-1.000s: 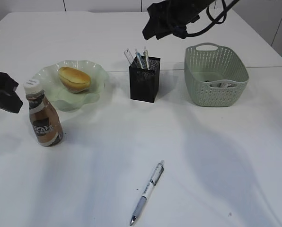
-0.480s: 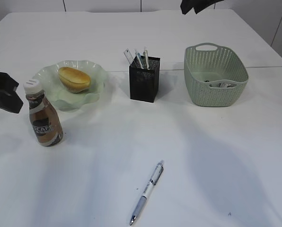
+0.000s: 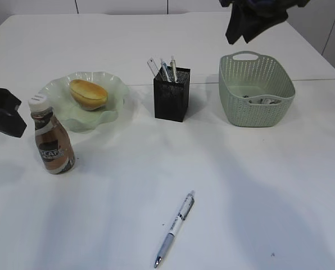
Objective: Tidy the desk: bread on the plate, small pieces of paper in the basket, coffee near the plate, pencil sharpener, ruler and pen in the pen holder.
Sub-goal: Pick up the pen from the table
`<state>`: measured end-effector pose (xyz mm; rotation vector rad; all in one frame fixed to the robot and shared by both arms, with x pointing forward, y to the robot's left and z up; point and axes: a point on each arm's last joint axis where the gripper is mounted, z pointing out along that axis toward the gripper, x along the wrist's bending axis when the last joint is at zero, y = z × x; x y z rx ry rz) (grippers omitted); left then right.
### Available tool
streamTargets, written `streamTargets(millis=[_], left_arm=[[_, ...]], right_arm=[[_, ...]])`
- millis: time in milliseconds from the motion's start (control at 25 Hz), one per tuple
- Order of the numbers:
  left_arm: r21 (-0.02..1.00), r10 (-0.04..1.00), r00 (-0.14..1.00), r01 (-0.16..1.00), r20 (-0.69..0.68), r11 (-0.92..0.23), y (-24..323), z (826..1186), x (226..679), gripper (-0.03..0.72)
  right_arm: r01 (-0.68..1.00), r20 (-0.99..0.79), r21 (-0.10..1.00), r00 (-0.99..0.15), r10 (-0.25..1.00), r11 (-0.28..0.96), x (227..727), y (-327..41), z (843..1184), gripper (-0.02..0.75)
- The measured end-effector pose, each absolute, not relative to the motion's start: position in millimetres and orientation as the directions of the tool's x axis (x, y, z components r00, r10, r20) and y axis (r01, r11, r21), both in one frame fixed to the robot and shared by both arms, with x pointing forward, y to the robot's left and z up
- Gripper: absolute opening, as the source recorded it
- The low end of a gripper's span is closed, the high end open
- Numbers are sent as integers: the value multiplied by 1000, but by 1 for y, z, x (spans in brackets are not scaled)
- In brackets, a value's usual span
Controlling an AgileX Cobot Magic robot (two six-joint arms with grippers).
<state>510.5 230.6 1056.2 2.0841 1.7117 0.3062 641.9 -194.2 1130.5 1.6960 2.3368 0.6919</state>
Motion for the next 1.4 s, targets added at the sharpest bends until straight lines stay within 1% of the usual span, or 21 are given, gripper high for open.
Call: streamTargets(millis=[40,120,240,680,800,960,1120,1400], left_arm=[[454,972,216,878,-96,-150,231,1056,510,340],[453,972,216,879,-96,-151,231,1056,510,340],[443,972,216,883,-96,-153,231,1056,509,340],[355,971,213,921,-110,-162,231,1052,501,340],[333,970,211,929,-120,-161,231,1052,499,340],[329,970,210,931,-122,-160,231,1052,499,340],[342,968,203,929,-146,-143,229,1052,500,340],[339,965,193,933,-179,-123,226,1053,499,340]], right_arm=[[852,129,462,-337,932,245,642,-194,1130,288],[875,124,413,-330,936,253,627,-199,1122,287],[891,112,371,-324,939,263,614,-203,1114,287],[926,115,261,-311,944,273,564,-215,1094,286],[933,117,232,-307,944,275,556,-216,1086,286],[939,87,192,-306,948,286,547,-221,1077,286],[949,49,168,-277,960,266,546,-226,1071,286],[952,47,183,-257,965,245,544,-227,1074,283]])
